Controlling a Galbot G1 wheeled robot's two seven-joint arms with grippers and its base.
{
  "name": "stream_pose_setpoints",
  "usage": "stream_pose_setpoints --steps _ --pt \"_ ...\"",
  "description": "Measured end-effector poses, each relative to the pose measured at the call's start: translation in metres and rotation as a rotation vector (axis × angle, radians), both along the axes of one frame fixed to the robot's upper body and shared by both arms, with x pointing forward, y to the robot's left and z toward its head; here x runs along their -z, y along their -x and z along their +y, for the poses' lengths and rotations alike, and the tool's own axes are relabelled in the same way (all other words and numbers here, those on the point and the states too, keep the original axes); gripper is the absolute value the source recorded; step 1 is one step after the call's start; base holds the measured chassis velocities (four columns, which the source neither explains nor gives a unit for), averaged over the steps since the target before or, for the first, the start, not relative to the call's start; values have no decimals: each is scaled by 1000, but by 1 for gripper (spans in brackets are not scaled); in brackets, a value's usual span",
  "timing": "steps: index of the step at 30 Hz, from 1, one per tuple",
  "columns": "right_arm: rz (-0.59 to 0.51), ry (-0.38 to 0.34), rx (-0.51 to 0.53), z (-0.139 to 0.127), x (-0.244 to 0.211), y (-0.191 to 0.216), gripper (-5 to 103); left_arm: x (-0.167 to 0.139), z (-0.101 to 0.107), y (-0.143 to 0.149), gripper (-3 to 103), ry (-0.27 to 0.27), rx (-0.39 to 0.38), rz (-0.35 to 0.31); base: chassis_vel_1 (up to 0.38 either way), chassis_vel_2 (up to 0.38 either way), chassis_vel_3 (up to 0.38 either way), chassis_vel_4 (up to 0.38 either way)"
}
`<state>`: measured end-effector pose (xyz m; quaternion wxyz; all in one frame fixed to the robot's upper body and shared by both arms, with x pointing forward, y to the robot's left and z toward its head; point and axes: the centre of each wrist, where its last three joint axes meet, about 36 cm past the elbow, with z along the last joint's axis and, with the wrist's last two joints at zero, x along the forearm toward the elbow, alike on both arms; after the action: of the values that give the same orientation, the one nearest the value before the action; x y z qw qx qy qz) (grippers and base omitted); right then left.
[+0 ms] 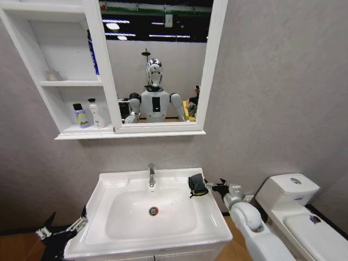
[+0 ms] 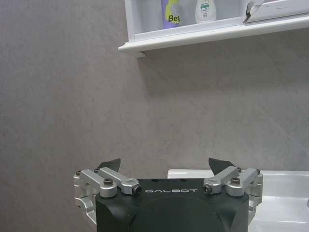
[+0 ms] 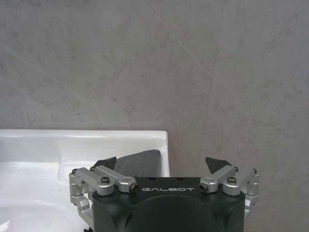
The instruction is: Move facial cleanser and shampoo from washbasin to cabinet, then wipe washbasin with towel.
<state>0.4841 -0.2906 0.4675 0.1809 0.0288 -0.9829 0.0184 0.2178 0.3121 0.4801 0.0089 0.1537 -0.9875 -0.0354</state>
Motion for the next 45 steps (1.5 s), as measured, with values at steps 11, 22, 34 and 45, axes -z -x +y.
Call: stream_pose_setpoints --steps 11,22,34,45 --pt "178 57 43 50 -15 -49 100 0 0 0 100 0 0 0 0 0 0 0" --pt "232 81 68 58 -1 -69 100 0 0 0 100 0 0 0 0 0 0 0" --pt "264 80 65 59 12 -78 90 0 0 0 100 0 0 0 0 0 0 0" --pt "274 88 68 60 18 -81 82 0 0 0 100 0 0 0 0 0 0 0"
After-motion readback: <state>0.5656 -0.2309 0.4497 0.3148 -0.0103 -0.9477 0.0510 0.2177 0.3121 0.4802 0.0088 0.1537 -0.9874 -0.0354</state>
